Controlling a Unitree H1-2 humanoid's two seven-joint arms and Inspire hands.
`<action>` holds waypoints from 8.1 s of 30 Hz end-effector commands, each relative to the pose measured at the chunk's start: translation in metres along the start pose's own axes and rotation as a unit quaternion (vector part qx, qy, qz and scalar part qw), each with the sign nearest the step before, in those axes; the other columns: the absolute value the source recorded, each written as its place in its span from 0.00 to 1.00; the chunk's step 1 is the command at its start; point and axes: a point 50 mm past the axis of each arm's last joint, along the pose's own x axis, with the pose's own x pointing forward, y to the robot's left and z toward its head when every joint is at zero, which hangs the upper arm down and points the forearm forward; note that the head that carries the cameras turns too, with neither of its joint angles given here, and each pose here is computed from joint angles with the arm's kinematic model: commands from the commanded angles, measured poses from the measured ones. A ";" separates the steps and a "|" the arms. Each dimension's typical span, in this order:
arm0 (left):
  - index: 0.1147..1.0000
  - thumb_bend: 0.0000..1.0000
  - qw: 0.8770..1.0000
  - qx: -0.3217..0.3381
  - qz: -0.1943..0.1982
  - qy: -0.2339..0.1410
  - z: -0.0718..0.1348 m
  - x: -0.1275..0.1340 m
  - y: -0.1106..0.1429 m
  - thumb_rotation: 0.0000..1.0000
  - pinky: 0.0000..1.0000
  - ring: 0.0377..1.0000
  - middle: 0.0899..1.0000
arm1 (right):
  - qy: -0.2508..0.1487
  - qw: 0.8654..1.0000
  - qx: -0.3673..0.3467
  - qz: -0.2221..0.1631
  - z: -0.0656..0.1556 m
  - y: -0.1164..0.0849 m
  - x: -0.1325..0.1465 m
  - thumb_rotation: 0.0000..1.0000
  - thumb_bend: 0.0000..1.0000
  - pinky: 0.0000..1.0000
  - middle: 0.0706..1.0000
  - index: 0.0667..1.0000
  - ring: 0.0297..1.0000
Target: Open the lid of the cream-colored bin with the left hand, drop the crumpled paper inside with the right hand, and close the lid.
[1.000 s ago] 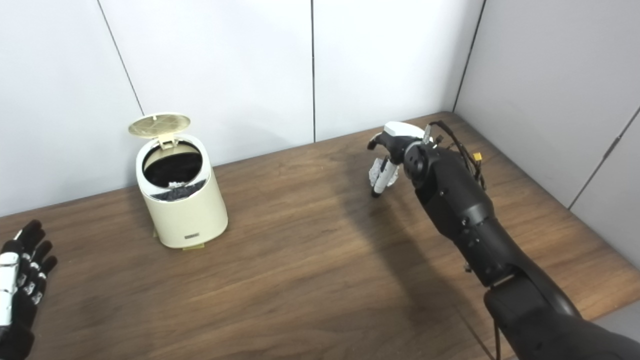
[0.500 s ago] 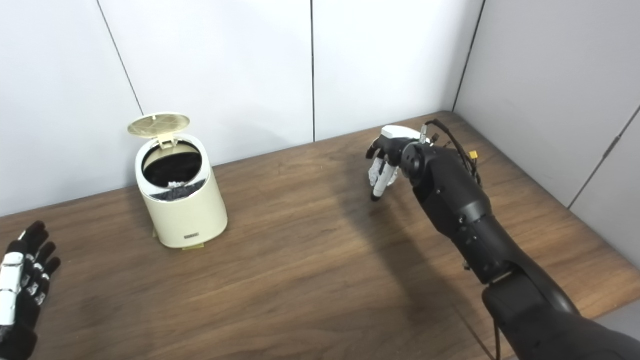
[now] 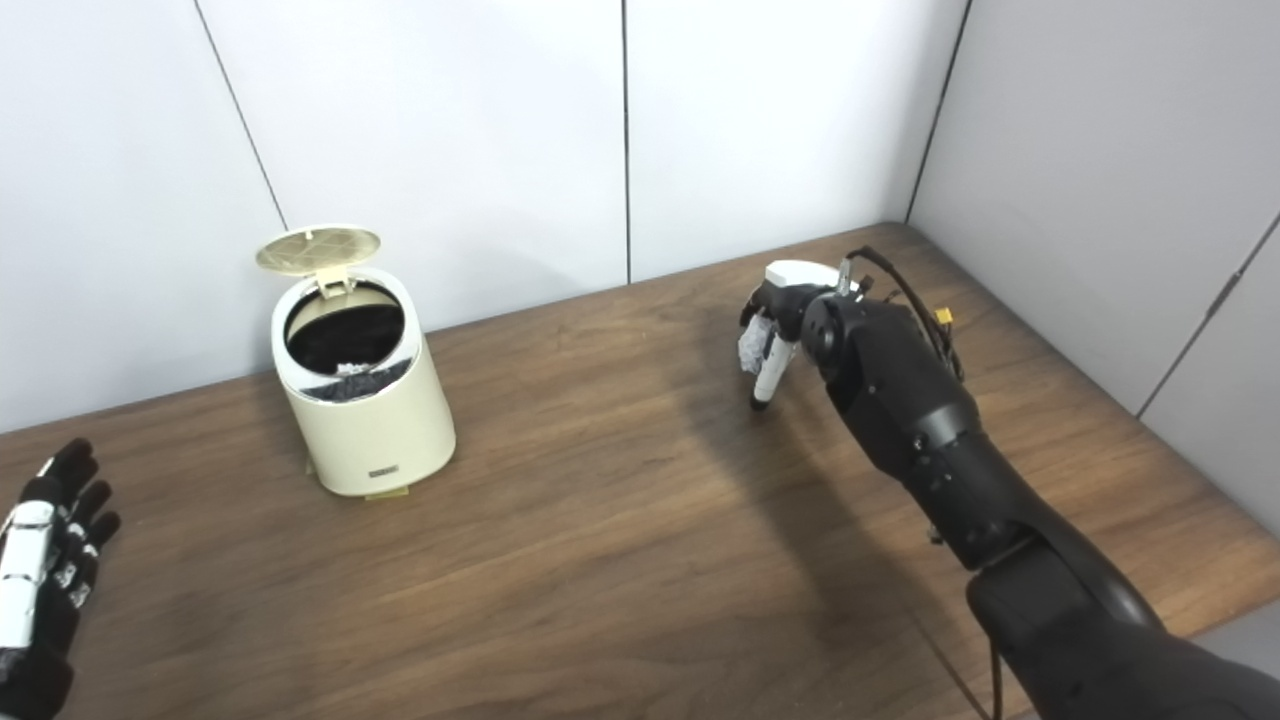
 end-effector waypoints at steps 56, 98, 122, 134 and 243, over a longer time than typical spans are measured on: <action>1.00 0.32 0.999 0.045 -0.006 -0.014 0.019 0.006 0.002 0.85 1.00 1.00 1.00 | 0.062 0.992 0.080 -0.073 -0.012 -0.014 -0.010 0.14 0.91 0.73 0.82 0.81 0.80; 1.00 0.34 0.997 0.077 -0.003 -0.003 0.018 0.006 -0.005 0.76 1.00 1.00 1.00 | 0.019 0.978 0.085 -0.188 -0.013 -0.008 -0.016 0.00 0.53 1.00 0.46 0.44 0.58; 1.00 0.40 0.998 0.070 -0.004 0.000 0.005 0.002 -0.006 0.68 1.00 1.00 0.99 | -0.129 0.956 0.074 -0.254 0.032 -0.016 -0.077 0.00 0.53 0.87 0.47 0.44 0.60; 1.00 0.48 0.998 0.068 -0.009 0.008 -0.013 -0.004 -0.012 0.65 1.00 1.00 0.98 | -0.242 0.920 0.086 -0.295 0.105 -0.016 -0.127 0.00 0.53 0.99 0.43 0.46 0.59; 0.99 0.57 0.996 0.089 -0.002 0.002 -0.037 -0.005 -0.040 0.74 1.00 1.00 0.97 | -0.365 0.860 0.208 -0.290 0.264 -0.008 -0.092 0.00 0.51 0.38 0.47 0.49 0.36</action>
